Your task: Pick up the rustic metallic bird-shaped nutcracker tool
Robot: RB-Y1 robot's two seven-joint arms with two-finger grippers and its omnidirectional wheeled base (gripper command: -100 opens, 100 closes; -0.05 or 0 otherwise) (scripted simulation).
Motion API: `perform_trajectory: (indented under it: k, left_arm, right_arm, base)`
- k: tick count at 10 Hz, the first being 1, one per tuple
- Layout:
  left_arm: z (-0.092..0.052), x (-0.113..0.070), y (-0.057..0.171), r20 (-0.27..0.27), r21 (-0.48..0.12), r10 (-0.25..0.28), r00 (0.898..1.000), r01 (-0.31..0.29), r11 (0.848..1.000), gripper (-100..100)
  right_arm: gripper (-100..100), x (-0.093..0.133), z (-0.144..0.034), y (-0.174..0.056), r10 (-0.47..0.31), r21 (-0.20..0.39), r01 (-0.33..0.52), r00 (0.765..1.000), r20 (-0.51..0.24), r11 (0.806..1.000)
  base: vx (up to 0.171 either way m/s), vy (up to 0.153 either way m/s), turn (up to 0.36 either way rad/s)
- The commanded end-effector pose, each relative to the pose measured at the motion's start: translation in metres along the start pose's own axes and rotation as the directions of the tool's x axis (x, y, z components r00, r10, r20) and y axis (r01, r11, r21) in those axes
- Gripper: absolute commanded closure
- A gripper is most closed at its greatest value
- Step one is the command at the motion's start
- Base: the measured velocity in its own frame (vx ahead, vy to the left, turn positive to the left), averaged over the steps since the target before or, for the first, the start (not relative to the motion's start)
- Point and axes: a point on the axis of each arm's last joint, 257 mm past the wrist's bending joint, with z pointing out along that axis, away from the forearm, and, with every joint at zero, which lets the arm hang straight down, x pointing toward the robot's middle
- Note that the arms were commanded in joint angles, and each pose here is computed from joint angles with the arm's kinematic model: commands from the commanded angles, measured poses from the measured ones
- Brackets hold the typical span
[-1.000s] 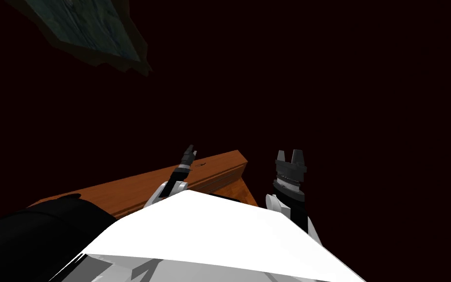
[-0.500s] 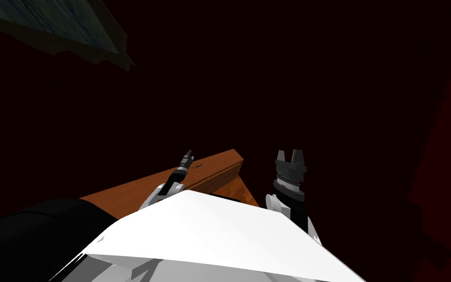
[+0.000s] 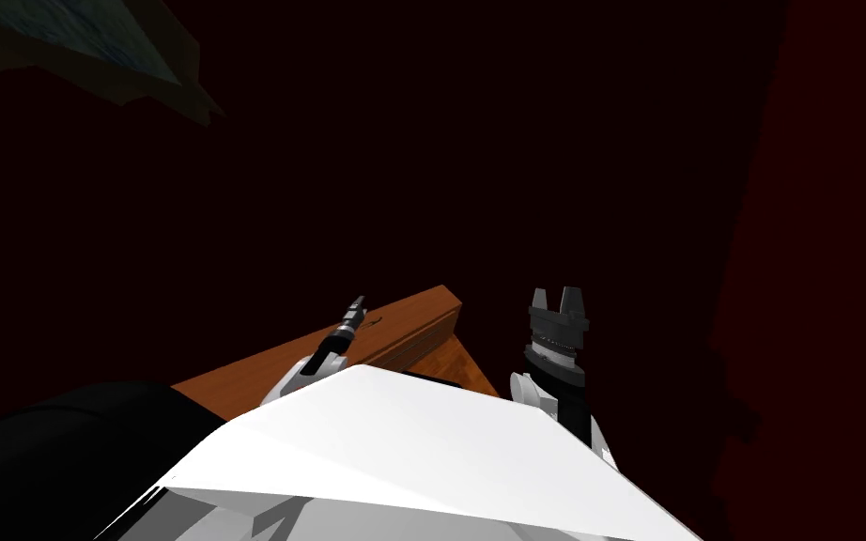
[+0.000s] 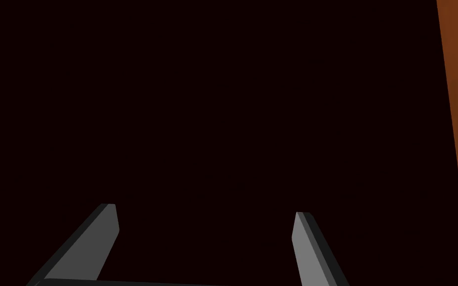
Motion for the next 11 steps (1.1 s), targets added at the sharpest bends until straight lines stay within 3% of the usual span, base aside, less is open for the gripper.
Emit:
perform_trajectory:
  k: [1, 2, 3, 5, 6, 7, 8, 9, 10, 11]
  left_arm:
    - [0.002, -0.02, 0.025, 0.026, -0.072, -0.002, 1.0, 0.004, 0.997, -100]
    - [-0.001, -0.023, 0.04, 0.033, -0.101, -0.001, 0.999, 0.004, 0.995, -100]
    - [-0.003, -0.041, 0.061, 0.058, -0.163, -0.003, 0.998, 0.012, 0.987, -100]
    - [-0.007, -0.045, 0.075, 0.066, -0.191, -0.001, 0.998, 0.014, 0.982, -100]
    - [-0.01, -0.063, 0.091, 0.093, -0.244, -0.004, 0.996, 0.027, 0.969, -100]
    - [-0.015, -0.067, 0.106, 0.102, -0.273, -0.001, 0.995, 0.029, 0.961, -100]
    - [-0.021, -0.087, 0.126, 0.135, -0.332, -0.003, 0.991, 0.049, 0.942, -100]
    - [-0.026, -0.09, 0.136, 0.142, -0.353, -0.001, 0.99, 0.052, 0.934, -100]
    - [-0.031, -0.109, 0.149, 0.174, -0.395, -0.005, 0.985, 0.074, 0.916, -100]
    - [-0.04, -0.114, 0.165, 0.186, -0.428, 0.0, 0.982, 0.081, 0.9, -100]
  right_arm:
    - [0, 0.0, 0.0, 0.0, 0.0, 0.0, 0.0, 1.0, 0.0, 1.0]
    - [0, 0.0, 0.0, 0.0, 0.0, 0.0, 0.0, 1.0, 0.0, 1.0]
    - [0, 0.0, 0.0, 0.0, 0.0, 0.0, 0.0, 1.0, 0.0, 1.0]
    - [0, 0.0, 0.0, 0.0, 0.0, 0.0, 0.0, 1.0, 0.0, 1.0]
    - [0, 0.0, 0.0, 0.0, 0.0, 0.0, 0.0, 1.0, 0.0, 1.0]
    - [0, 0.0, 0.0, 0.0, 0.0, 0.0, 0.0, 1.0, 0.0, 1.0]
    - [0, 0.0, 0.0, 0.0, 0.0, 0.0, 0.0, 1.0, 0.0, 1.0]
    - [0, 0.0, 0.0, 0.0, 0.0, 0.0, 0.0, 1.0, 0.0, 1.0]
    - [0, 0.0, 0.0, 0.0, 0.0, 0.0, 0.0, 1.0, 0.0, 1.0]
    - [0, 0.0, 0.0, 0.0, 0.0, 0.0, 0.0, 1.0, 0.0, 1.0]
  base:
    - [-0.006, 0.006, -0.25]
    - [-0.005, 0.011, -0.123]
    - [-0.002, 0.005, -0.247]
    - [-0.001, 0.007, -0.053]
    - [-0.001, -0.001, -0.206]
    - [-0.001, 0.006, -0.178]
    - [0.001, 0.007, -0.261]
    - [0.001, 0.013, -0.13]
    - [0.005, 0.006, -0.244]
    - [0.005, 0.011, -0.123]
